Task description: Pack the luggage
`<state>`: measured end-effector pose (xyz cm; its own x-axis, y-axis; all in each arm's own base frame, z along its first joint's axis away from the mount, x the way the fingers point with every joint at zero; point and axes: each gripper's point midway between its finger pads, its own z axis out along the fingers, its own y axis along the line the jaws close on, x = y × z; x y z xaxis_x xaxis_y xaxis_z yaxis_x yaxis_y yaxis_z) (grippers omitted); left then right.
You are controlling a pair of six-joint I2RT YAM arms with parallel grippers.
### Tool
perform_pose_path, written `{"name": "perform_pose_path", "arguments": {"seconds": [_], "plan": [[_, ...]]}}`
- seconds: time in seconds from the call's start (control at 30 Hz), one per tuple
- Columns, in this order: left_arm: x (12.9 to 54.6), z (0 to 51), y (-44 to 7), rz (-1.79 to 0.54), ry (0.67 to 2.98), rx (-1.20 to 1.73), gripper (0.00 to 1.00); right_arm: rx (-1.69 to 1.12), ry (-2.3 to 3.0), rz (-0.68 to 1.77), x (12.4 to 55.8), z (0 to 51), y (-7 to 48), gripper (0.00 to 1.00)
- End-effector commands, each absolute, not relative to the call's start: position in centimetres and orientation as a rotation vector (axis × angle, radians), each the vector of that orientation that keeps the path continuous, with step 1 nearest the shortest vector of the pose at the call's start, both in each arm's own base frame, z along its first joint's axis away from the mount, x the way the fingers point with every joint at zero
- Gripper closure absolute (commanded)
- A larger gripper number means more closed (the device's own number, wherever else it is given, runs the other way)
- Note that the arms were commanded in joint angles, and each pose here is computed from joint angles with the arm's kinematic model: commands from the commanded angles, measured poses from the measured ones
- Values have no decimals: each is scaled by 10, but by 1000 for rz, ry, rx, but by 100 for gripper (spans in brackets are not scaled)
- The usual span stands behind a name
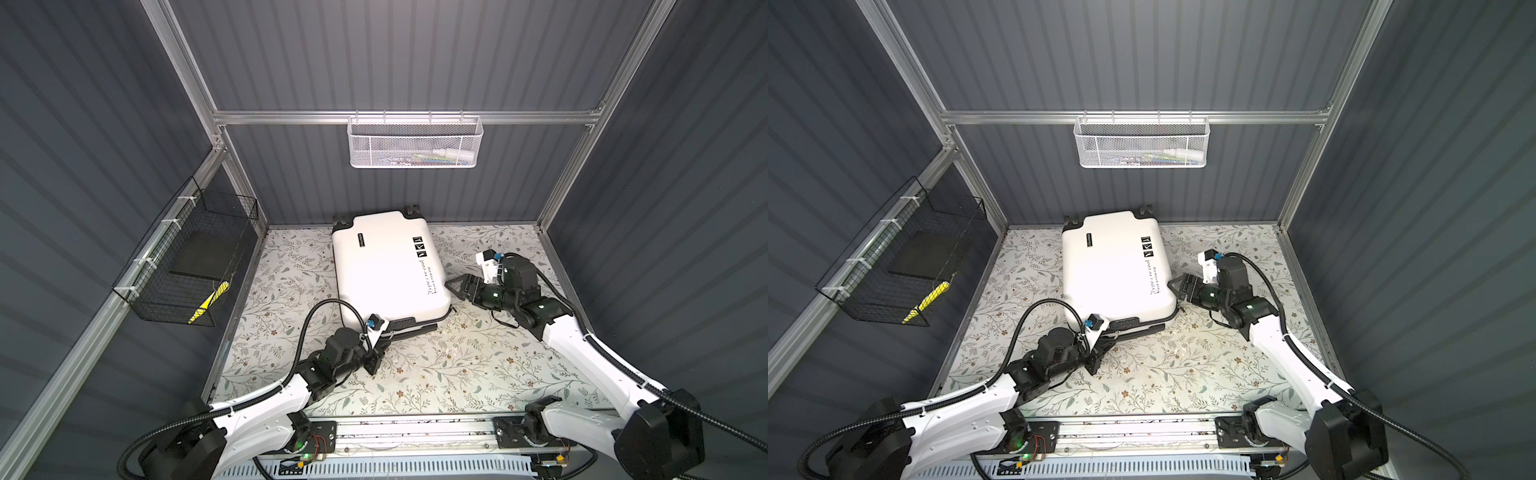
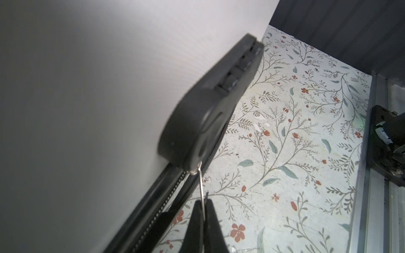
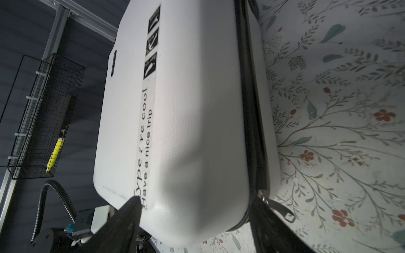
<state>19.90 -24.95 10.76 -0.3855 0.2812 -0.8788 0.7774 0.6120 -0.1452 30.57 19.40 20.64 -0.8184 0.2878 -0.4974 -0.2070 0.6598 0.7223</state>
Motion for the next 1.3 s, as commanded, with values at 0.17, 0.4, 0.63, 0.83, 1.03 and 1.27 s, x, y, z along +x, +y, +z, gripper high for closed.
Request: {"name": "perform_pose_path", "arguments": {"seconds": [0.17, 0.4, 0.63, 0.83, 1.03, 1.27], "plan": [[196, 155, -277, -796, 1761, 930, 100, -16, 2277, 1263, 288, 194, 224, 21], [184, 163, -302, -797, 1699, 1036, 100, -43, 2295, 1348, 279, 184, 256, 23], [175, 169, -322, -785, 1647, 1103, 100, -36, 2295, 1384, 276, 185, 276, 25], [180, 179, -336, -782, 1615, 1121, 100, -56, 2298, 1404, 272, 187, 293, 27], [186, 182, -350, -793, 1604, 1128, 100, -82, 2308, 1411, 269, 187, 308, 27], [192, 185, -348, -767, 1616, 1094, 100, -89, 2315, 1380, 269, 188, 306, 27]]}}
